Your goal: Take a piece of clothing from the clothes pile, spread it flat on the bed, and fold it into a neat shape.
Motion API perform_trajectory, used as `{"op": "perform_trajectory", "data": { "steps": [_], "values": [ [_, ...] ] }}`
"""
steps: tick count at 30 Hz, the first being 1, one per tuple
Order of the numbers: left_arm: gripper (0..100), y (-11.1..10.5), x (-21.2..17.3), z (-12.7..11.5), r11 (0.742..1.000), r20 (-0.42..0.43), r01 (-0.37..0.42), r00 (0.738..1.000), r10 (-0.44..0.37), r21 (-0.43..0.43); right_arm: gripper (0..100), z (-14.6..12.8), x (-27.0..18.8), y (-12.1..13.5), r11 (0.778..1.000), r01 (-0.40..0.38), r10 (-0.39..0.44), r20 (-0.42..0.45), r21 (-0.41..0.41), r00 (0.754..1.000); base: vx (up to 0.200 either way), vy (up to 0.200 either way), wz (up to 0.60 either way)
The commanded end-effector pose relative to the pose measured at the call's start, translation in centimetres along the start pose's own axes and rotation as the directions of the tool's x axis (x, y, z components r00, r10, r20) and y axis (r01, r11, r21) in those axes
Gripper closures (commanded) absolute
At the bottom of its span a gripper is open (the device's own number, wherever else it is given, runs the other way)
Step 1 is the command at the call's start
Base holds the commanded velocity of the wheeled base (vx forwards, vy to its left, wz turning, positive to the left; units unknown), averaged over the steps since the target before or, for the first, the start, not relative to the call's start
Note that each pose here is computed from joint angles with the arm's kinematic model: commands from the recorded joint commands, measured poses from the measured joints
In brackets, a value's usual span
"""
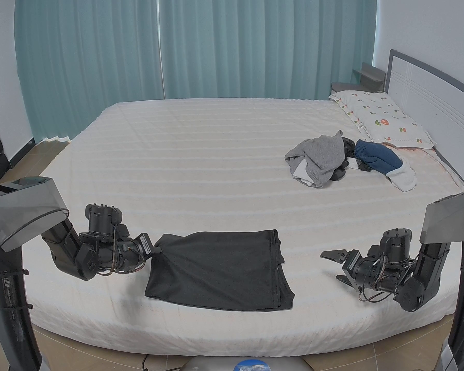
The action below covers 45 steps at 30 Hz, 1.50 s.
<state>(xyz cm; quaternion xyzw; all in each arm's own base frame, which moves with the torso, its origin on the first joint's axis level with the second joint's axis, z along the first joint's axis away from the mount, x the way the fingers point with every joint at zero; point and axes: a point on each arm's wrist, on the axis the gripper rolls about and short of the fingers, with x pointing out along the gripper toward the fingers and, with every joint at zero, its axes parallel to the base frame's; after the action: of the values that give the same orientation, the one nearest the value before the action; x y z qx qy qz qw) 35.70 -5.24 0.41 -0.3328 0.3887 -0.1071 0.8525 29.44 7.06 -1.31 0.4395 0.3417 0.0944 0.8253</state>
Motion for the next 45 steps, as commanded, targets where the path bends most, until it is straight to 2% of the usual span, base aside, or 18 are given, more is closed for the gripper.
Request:
{"op": "perform_trajectory", "data": {
  "steps": [1, 29, 38, 45],
  "values": [
    [100, 0.10, -0.29, -0.15, 1.000, -0.002, -0.003, 1.000, 0.003, -0.004, 0, -0.04, 0.03, -0.03, 1.000, 0.001, -0.001, -0.002, 0.000, 1.000, 0.000, 0.200, 0.00],
    [100, 0.06, -0.65, -0.30, 0.999, 0.011, -0.036, 0.999, 0.036, -0.004, 0, -0.02, -0.01, -0.07, 1.000, 0.002, -0.002, 0.001, 0.001, 1.000, 0.000, 0.200, 0.00],
    [100, -0.31, -1.05, -0.53, 0.999, -0.013, -0.049, 0.999, 0.048, -0.006, 0, 0.01, 0.02, -0.05, 1.000, 0.002, -0.002, 0.003, 0.000, 1.000, 0.000, 0.200, 0.00],
    [100, -0.14, -0.78, -1.06, 0.998, -0.034, -0.055, 0.998, 0.055, -0.006, 0, 0.01, 0.02, -0.05, 1.000, 0.002, -0.002, 0.003, -0.001, 1.000, 0.000, 0.000, 0.00]
  ]
}}
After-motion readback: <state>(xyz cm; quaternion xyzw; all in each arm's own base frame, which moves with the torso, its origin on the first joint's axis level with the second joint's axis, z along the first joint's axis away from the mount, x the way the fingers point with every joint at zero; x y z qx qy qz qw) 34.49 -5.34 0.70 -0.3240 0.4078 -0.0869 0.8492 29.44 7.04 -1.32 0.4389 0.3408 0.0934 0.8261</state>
